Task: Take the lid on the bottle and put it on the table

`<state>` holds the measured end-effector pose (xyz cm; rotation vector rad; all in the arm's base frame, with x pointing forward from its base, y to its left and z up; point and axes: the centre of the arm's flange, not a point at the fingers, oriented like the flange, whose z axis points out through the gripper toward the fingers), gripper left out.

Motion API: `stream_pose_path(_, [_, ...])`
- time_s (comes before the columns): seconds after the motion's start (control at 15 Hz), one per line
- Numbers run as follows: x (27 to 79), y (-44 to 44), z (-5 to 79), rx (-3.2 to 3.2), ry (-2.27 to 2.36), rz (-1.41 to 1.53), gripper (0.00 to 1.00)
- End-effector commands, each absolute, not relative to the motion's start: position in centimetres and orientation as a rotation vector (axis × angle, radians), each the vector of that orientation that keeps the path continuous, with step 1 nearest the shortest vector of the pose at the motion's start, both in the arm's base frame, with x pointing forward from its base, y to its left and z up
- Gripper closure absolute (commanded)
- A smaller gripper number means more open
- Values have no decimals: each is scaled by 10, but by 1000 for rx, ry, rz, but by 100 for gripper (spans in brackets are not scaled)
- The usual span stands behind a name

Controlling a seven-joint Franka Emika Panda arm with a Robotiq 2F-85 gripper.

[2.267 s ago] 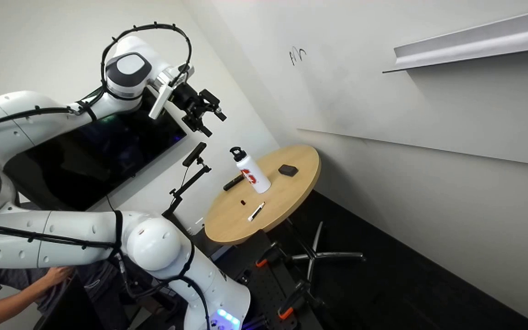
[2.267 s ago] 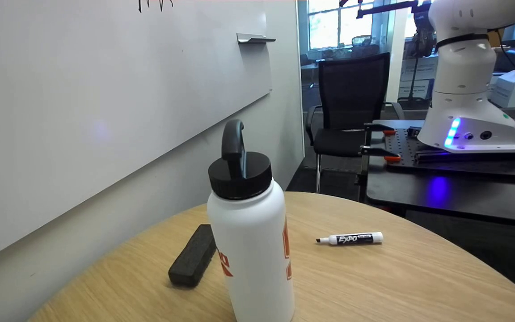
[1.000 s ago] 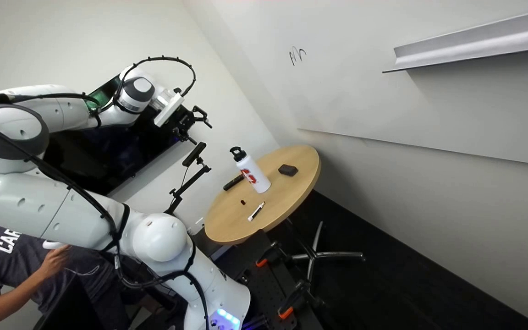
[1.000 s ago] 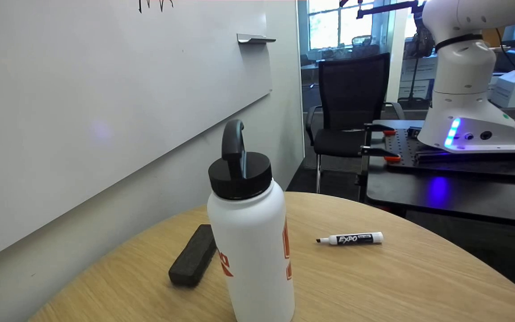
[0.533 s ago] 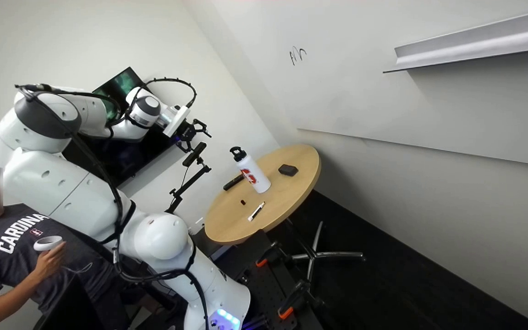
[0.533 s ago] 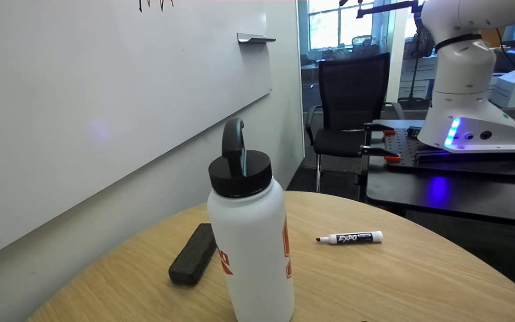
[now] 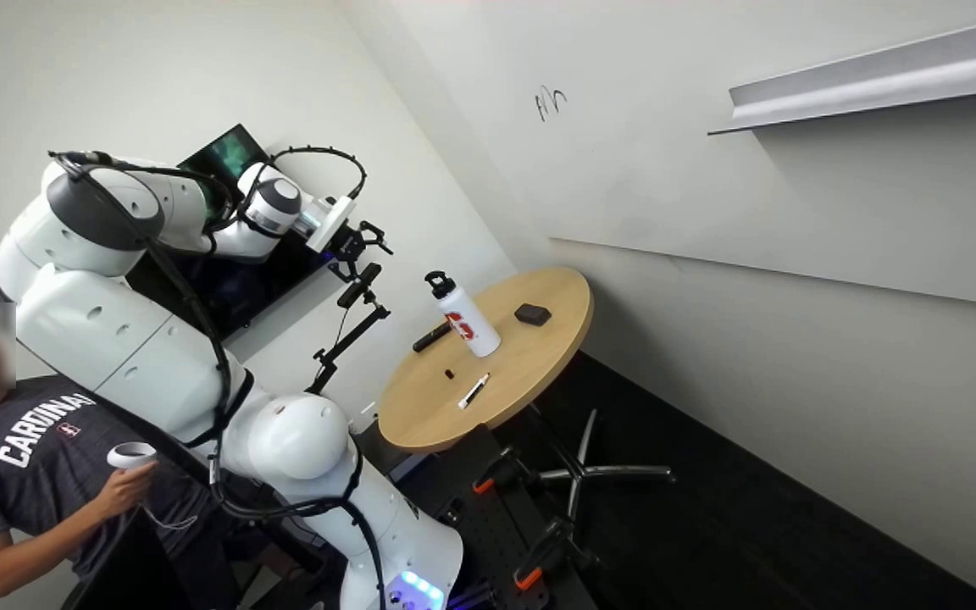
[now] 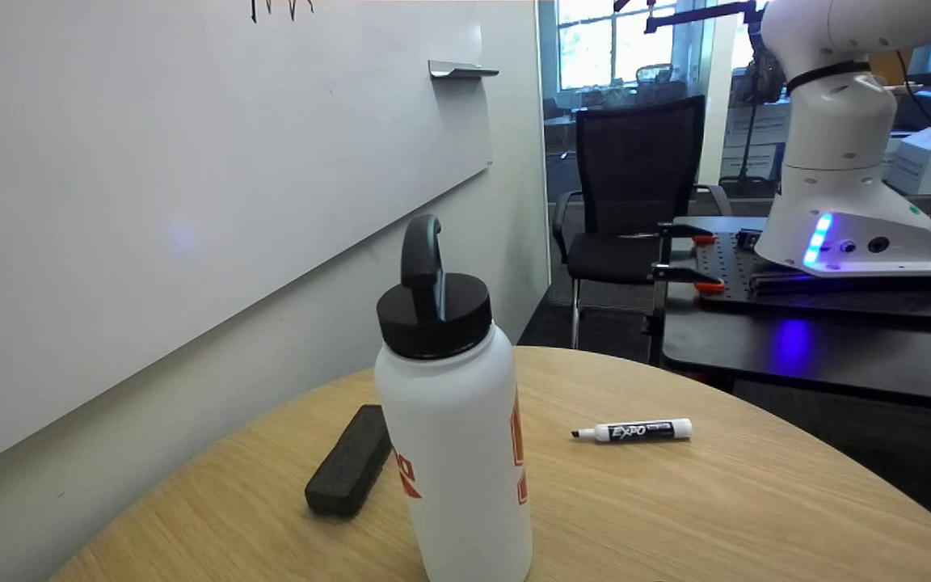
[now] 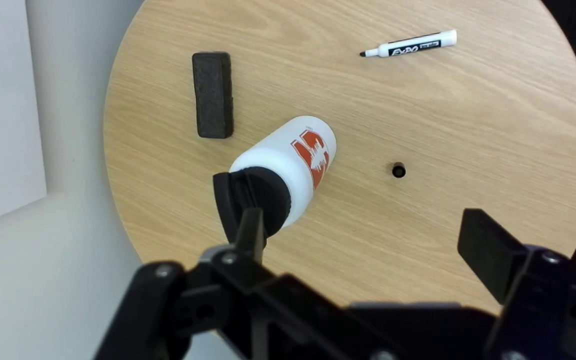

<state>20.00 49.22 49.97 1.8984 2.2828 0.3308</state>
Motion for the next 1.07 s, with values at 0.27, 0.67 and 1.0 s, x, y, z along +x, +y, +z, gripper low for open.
stream_pose_path(0.27, [240, 543, 460, 1792, 2352, 231, 0])
stream_pose_path(0.67, [261, 576, 453, 1714, 2510, 199, 0])
stream_pose_path(1.0, [281, 595, 442, 1655, 2561, 204, 0])
